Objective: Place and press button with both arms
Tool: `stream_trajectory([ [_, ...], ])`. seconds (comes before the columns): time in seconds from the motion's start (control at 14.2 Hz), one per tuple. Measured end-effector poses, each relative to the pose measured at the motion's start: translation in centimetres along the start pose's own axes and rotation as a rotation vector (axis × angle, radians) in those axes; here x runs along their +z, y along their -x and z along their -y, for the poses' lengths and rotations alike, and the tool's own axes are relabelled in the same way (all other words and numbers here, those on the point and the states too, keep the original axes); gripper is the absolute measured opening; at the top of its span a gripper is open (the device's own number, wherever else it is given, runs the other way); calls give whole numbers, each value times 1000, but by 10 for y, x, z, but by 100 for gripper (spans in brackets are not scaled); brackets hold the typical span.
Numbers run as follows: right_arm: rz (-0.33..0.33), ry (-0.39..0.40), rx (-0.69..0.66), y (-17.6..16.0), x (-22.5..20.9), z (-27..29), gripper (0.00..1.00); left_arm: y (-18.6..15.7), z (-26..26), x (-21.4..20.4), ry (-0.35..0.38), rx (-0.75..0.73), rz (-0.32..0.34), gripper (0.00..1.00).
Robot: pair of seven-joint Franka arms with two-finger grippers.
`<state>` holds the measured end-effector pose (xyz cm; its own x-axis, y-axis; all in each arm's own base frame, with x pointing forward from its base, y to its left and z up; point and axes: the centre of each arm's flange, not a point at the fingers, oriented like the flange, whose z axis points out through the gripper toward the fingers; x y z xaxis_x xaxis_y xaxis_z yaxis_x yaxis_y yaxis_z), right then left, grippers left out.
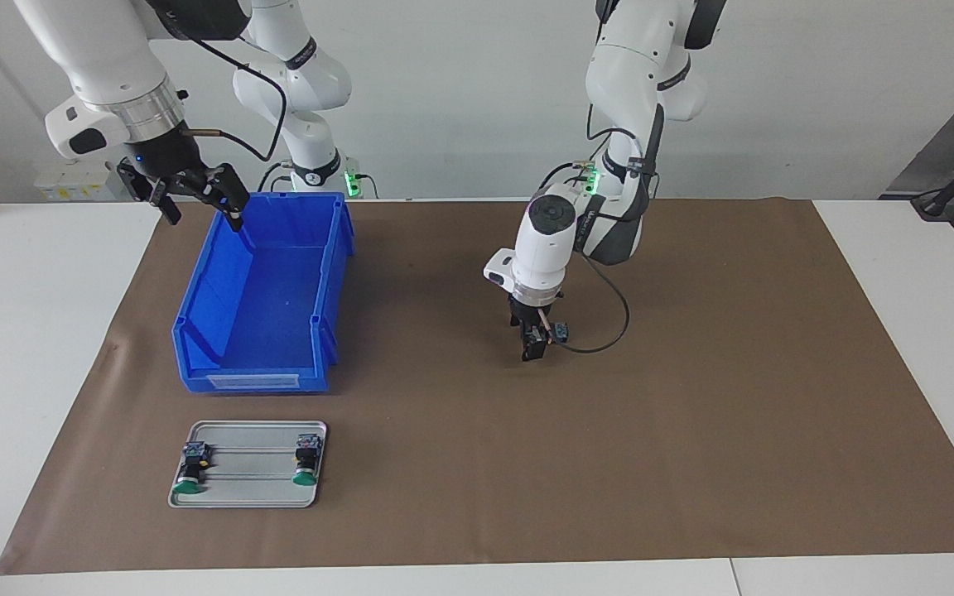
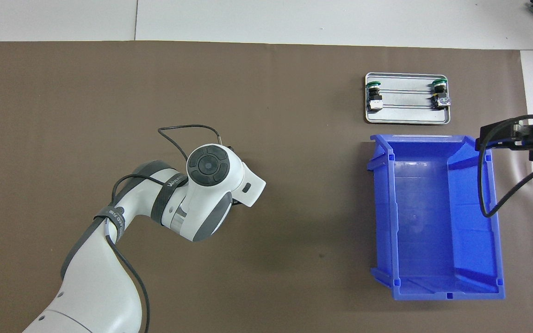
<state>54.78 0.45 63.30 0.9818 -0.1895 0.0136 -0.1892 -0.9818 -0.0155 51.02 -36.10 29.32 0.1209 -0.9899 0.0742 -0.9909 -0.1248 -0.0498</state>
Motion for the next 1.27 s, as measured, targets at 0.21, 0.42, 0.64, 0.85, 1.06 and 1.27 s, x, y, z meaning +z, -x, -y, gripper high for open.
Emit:
stream_trajectory([
  [0.21,3,1,-1,1,1,0,100,-1,-2,0,3,20,3,88],
  [0.42,3,0,-1,1,1,0,100,3,-3,3,26,40,25,85],
  [0.64,2,0,-1,2,1,0,100,6,-4,6,49,44,45,84],
  [0.85,2,0,-1,2,1,0,100,8,-4,4,58,47,57,81],
  [1.06,4,1,-1,2,1,0,100,9,-4,4,63,50,62,80],
  [1.27,6,1,-1,2,2,0,100,11,-2,2,58,73,85,73],
])
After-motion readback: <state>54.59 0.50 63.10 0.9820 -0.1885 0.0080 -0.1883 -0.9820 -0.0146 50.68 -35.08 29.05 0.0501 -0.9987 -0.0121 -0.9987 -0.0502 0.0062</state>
